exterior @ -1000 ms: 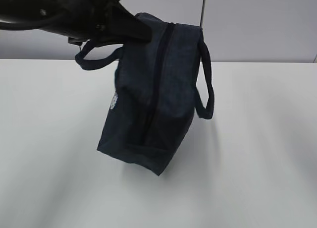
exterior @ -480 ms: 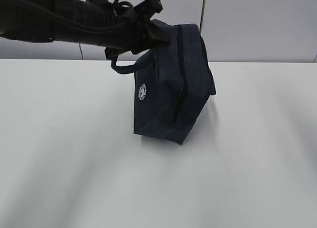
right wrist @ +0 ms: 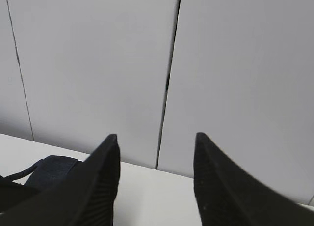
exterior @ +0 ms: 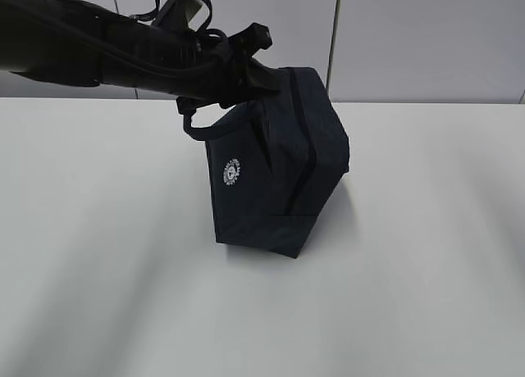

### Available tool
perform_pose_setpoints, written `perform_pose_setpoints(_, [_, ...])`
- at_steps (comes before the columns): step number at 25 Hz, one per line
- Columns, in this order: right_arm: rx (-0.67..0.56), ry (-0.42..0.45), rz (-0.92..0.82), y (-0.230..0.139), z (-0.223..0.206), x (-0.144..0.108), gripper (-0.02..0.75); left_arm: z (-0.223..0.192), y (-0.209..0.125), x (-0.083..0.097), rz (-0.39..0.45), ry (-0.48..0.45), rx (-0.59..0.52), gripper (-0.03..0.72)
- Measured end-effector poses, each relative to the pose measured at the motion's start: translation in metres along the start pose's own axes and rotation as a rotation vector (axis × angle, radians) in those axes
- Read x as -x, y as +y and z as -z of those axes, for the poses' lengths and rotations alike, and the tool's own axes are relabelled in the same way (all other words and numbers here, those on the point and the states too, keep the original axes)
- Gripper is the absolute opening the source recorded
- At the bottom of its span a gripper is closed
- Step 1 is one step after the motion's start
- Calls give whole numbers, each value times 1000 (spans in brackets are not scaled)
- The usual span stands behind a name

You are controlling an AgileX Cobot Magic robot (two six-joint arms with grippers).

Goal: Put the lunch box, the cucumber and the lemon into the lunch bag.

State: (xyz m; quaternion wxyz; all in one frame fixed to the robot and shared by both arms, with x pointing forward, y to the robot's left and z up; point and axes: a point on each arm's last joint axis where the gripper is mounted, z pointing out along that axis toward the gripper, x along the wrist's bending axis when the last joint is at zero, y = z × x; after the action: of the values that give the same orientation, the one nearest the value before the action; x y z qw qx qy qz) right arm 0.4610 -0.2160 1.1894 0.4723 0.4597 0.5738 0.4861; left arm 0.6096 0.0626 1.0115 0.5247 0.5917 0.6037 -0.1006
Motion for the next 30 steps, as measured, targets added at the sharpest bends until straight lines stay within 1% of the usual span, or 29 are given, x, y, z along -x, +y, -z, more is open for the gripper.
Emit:
perform_pose_setpoints(4, [0, 0, 0, 0, 0, 0, 368, 5, 5, -9, -4, 14, -27, -10])
perform_pose_setpoints(8, [0, 0, 2, 0, 0, 0, 368, 12, 9, -19, 10, 35, -70, -8])
perform_pose_setpoints(12, [-1, -1, 2, 0, 0, 0, 368, 16, 12, -27, -9, 48, -103, 22])
perform_pose_setpoints(13, [-1, -1, 2, 0, 0, 0, 368, 18, 13, -28, -9, 48, -108, 40])
perform_pose_setpoints(15, [-1, -1, 2, 0, 0, 0, 368, 20, 13, -30, -12, 46, -123, 111])
perform_pose_setpoints(16, [-1, -1, 2, 0, 0, 0, 368, 21, 14, -31, -11, 42, -129, 154])
perform_pose_setpoints(19, [-1, -1, 2, 0, 0, 0, 368, 24, 16, -35, -1, 31, -147, 327])
perform_pose_setpoints(21, [-1, -1, 2, 0, 0, 0, 368, 28, 19, -39, 8, 22, -160, 396])
perform_pose_setpoints(24, [-1, -1, 2, 0, 0, 0, 368, 34, 22, -45, 15, 15, -178, 430])
perform_pose_setpoints(26, [-1, -1, 2, 0, 0, 0, 368, 39, 26, -48, -4, 30, -176, 437])
perform_pose_setpoints(28, [-1, -1, 2, 0, 0, 0, 368, 49, 31, -46, -62, 56, -172, 437])
perform_pose_setpoints(30, [-1, -2, -7, 0, 0, 0, 368, 61, 35, -39, -139, 79, -166, 437])
